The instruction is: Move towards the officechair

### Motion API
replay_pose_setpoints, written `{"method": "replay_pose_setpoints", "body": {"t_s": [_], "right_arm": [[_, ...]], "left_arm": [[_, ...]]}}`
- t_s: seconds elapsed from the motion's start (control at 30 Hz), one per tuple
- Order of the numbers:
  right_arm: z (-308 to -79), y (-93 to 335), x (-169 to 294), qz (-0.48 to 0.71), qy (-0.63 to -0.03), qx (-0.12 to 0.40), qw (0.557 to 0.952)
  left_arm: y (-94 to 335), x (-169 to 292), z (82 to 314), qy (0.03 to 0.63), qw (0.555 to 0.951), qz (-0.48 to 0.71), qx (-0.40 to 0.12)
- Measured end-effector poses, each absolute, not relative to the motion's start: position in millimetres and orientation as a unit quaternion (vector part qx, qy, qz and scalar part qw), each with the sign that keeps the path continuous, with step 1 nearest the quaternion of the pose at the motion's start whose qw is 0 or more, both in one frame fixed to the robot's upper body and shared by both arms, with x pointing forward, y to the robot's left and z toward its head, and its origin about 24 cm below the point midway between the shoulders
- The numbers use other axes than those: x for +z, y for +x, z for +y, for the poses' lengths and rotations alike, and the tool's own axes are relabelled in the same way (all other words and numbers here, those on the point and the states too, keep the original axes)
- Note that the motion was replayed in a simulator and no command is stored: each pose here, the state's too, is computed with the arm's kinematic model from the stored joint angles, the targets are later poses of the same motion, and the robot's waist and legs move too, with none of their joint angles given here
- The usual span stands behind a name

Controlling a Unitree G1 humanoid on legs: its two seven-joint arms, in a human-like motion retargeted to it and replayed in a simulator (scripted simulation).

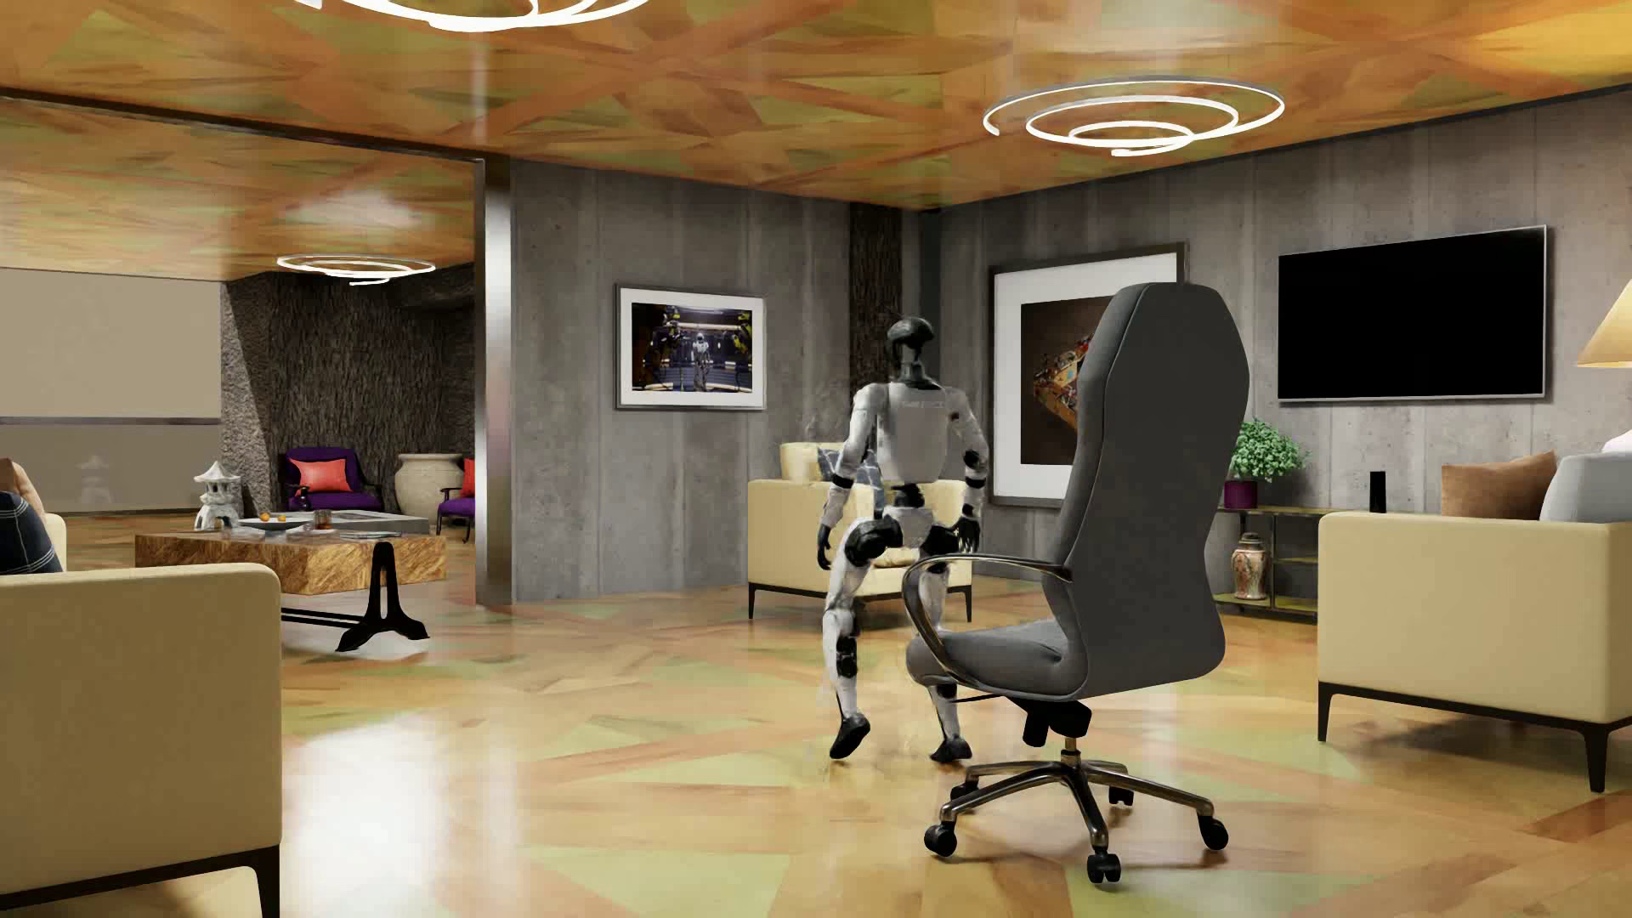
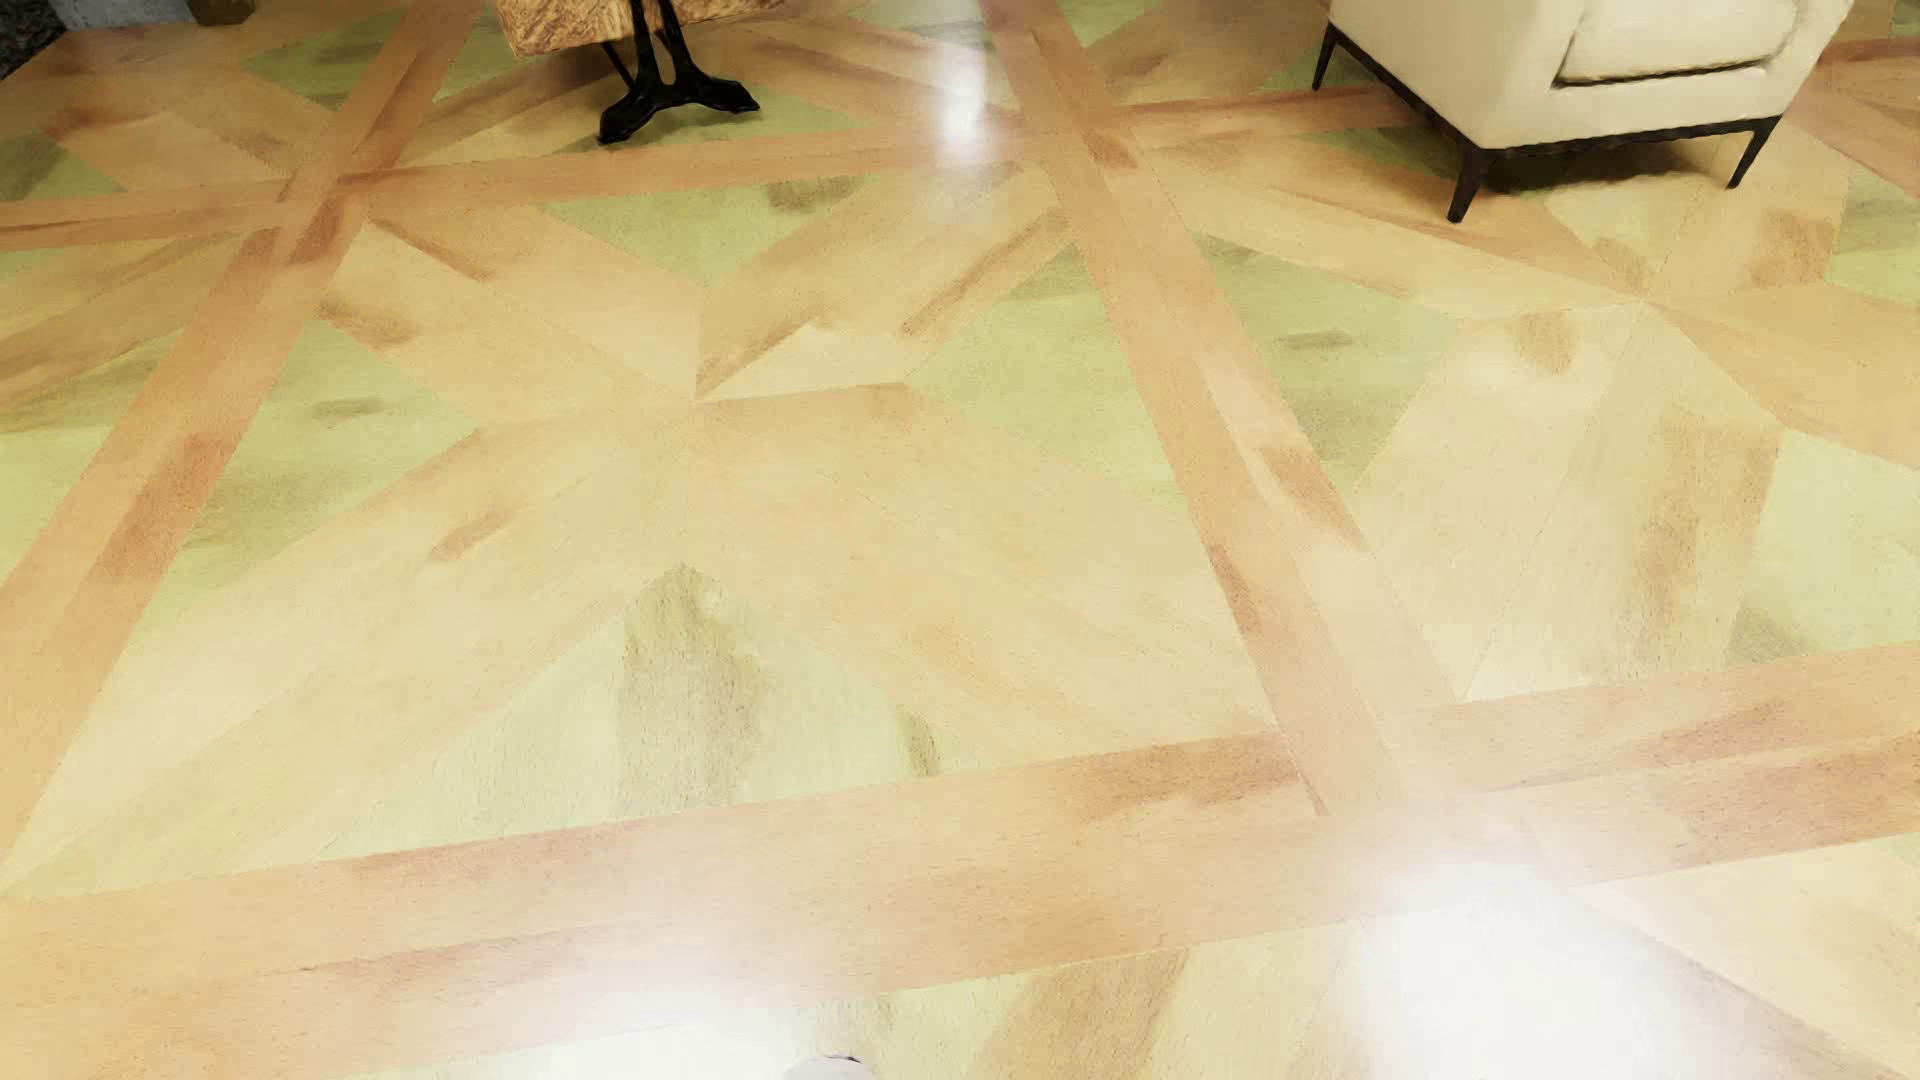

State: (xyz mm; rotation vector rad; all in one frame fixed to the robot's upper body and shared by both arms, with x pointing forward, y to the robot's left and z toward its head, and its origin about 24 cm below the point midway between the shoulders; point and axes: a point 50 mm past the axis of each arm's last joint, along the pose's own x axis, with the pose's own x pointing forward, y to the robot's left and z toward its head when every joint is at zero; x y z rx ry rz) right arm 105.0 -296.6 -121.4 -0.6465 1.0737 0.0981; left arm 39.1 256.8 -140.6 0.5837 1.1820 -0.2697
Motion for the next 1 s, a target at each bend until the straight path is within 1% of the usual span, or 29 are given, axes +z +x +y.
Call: {"method": "replay_pose_setpoints", "body": {"t_s": [0.13, 0.2, 0.23, 0.3, 0.33, 0.4, 0.47, 0.5, 0.53, 0.6, 0.67, 0.7, 0.73, 0.77, 0.8, 0.87, 0.93, 1.0], "right_arm": [[-280.9, 179.8, -90.2, 0.394, -0.347, 0.084, 0.847], [-257.7, 231.8, -59.0, 0.302, -0.353, 0.098, 0.88], [-241.9, 254.2, -41.0, 0.251, -0.346, 0.105, 0.898], [-205.1, 282.0, -9.4, 0.16, -0.309, 0.12, 0.93], [-184.2, 287.3, 1.4, 0.124, -0.28, 0.13, 0.943], [-147.0, 286.5, 8.4, 0.087, -0.259, 0.178, 0.945], [-110.1, 273.1, 9.0, 0.061, -0.272, 0.258, 0.925], [-107.0, 265.0, 3.3, 0.068, -0.272, 0.271, 0.921], [-107.9, 257.0, -4.5, 0.082, -0.269, 0.275, 0.919], [-128.7, 241.5, -29.8, 0.144, -0.253, 0.24, 0.926], [-168.1, 217.8, -63.9, 0.238, -0.248, 0.18, 0.922], [-189.4, 199.1, -82.5, 0.293, -0.249, 0.153, 0.91], [-210.8, 174.8, -101.7, 0.354, -0.254, 0.129, 0.891], [-231.3, 145.4, -119.6, 0.419, -0.262, 0.112, 0.862], [-249.9, 112.8, -133.9, 0.483, -0.273, 0.1, 0.826], [-279.2, 46.0, -147.9, 0.589, -0.293, 0.092, 0.748], [-289.4, -4.6, -146.7, 0.639, -0.29, 0.092, 0.707], [-292.5, -41.4, -140.6, 0.665, -0.275, 0.085, 0.69]], "left_arm": [[12.3, -135.0, 295.6, 0.295, 0.741, 0.596, -0.086], [-5.1, -129.4, 313.4, 0.31, 0.716, 0.621, -0.074], [-13.5, -125.8, 321.8, 0.316, 0.705, 0.632, -0.068], [-29.1, -117.1, 339.0, 0.325, 0.684, 0.651, -0.048], [-37.4, -111.3, 349.4, 0.327, 0.674, 0.662, -0.03], [-30.5, -107.7, 362.1, 0.341, 0.664, 0.665, -0.015], [-15.0, -111.2, 356.4, 0.334, 0.686, 0.647, -0.011], [-3.9, -115.2, 345.0, 0.32, 0.711, 0.626, -0.014], [7.5, -118.3, 333.2, 0.308, 0.734, 0.605, -0.02], [30.0, -123.8, 306.7, 0.29, 0.771, 0.565, -0.047], [55.2, -133.8, 277.0, 0.279, 0.791, 0.538, -0.084], [68.2, -138.2, 261.6, 0.271, 0.8, 0.526, -0.099], [80.9, -141.3, 245.3, 0.259, 0.812, 0.512, -0.11], [92.4, -142.5, 227.5, 0.243, 0.826, 0.494, -0.121], [102.0, -141.3, 208.4, 0.228, 0.84, 0.473, -0.138], [114.9, -131.5, 168.4, 0.212, 0.862, 0.417, -0.195], [124.8, -114.0, 142.9, 0.213, 0.875, 0.356, -0.251], [133.8, -99.4, 131.2, 0.219, 0.881, 0.312, -0.282]]}}
